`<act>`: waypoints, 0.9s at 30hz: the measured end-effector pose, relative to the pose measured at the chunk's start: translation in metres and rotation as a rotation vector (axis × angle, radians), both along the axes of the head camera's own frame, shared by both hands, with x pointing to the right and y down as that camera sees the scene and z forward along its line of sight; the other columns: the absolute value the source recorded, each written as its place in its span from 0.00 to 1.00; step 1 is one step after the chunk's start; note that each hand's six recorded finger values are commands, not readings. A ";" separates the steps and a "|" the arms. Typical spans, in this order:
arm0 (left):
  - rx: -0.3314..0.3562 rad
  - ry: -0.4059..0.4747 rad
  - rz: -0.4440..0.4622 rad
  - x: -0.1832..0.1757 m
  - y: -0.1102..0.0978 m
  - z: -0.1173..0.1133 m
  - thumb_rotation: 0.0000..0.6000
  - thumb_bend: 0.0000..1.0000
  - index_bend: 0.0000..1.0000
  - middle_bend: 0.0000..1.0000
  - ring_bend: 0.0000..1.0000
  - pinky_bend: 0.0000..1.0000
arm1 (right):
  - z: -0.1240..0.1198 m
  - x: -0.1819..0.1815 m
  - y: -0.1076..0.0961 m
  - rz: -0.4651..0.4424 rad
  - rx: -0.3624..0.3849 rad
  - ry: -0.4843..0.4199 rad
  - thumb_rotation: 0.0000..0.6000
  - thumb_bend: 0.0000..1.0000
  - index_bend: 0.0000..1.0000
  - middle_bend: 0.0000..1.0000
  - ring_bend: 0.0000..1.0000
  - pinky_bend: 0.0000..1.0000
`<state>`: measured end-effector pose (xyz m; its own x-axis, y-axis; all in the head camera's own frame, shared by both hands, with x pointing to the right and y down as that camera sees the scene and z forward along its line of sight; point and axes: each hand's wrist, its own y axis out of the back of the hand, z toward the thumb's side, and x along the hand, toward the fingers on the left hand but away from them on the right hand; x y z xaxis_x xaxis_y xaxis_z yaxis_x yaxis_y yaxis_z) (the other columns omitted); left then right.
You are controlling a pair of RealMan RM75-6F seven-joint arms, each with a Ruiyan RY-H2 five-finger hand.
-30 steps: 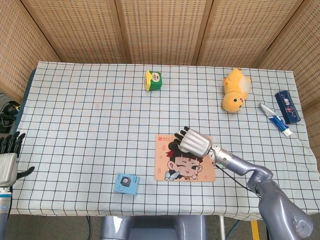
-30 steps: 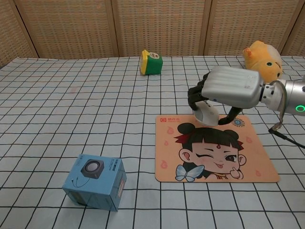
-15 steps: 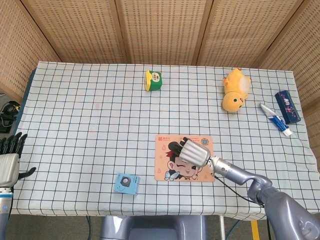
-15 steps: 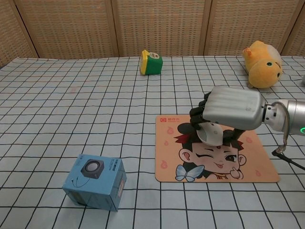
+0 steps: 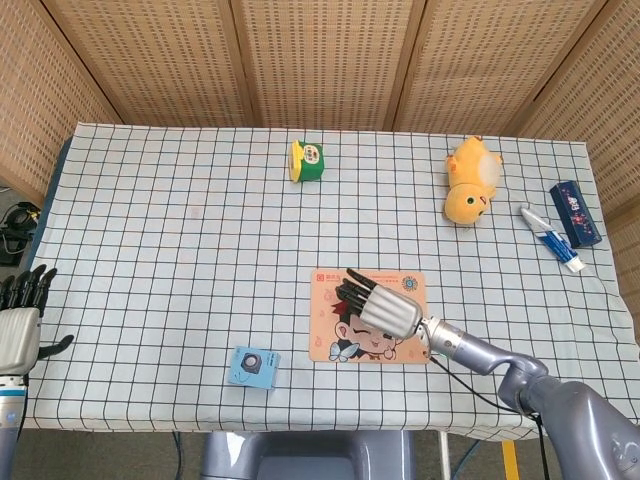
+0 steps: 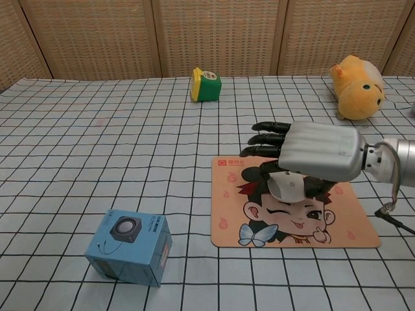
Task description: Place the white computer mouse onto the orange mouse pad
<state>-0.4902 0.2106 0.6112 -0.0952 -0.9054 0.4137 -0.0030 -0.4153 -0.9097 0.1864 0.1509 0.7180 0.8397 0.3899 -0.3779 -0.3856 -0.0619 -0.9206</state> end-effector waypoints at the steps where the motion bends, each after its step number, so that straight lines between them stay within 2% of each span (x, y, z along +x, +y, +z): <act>1: 0.003 0.002 -0.001 0.000 0.000 -0.001 1.00 0.00 0.00 0.00 0.00 0.00 | -0.001 -0.001 0.002 -0.003 0.000 -0.001 1.00 0.18 0.33 0.11 0.06 0.03; 9: 0.020 0.022 -0.005 0.000 -0.001 -0.007 1.00 0.00 0.00 0.00 0.00 0.00 | -0.008 0.002 0.004 0.005 0.059 0.032 1.00 0.17 0.29 0.05 0.00 0.00; 14: 0.030 0.038 -0.005 0.000 -0.001 -0.012 1.00 0.00 0.00 0.00 0.00 0.00 | -0.022 0.027 -0.009 0.090 0.150 0.081 1.00 0.17 0.29 0.05 0.00 0.00; 21: 0.033 0.055 0.006 0.005 0.002 -0.014 1.00 0.00 0.00 0.00 0.00 0.00 | -0.058 0.090 -0.026 0.430 0.184 0.066 1.00 0.17 0.27 0.05 0.00 0.00; 24: 0.039 0.055 0.011 0.006 0.002 -0.016 1.00 0.00 0.00 0.00 0.00 0.00 | -0.070 0.117 -0.028 0.569 0.170 0.037 1.00 0.17 0.24 0.03 0.00 0.00; 27: 0.047 0.057 0.024 0.009 0.004 -0.018 1.00 0.00 0.00 0.00 0.00 0.00 | -0.078 0.144 -0.021 0.708 0.121 -0.008 1.00 0.17 0.20 0.01 0.00 0.00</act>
<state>-0.4815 0.2143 0.5931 -0.0502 -0.9256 0.3751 -0.0461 -0.3731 -0.9267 0.3302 0.1298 0.6402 0.3723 0.8809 -0.2921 -0.2836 -0.1917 -0.9396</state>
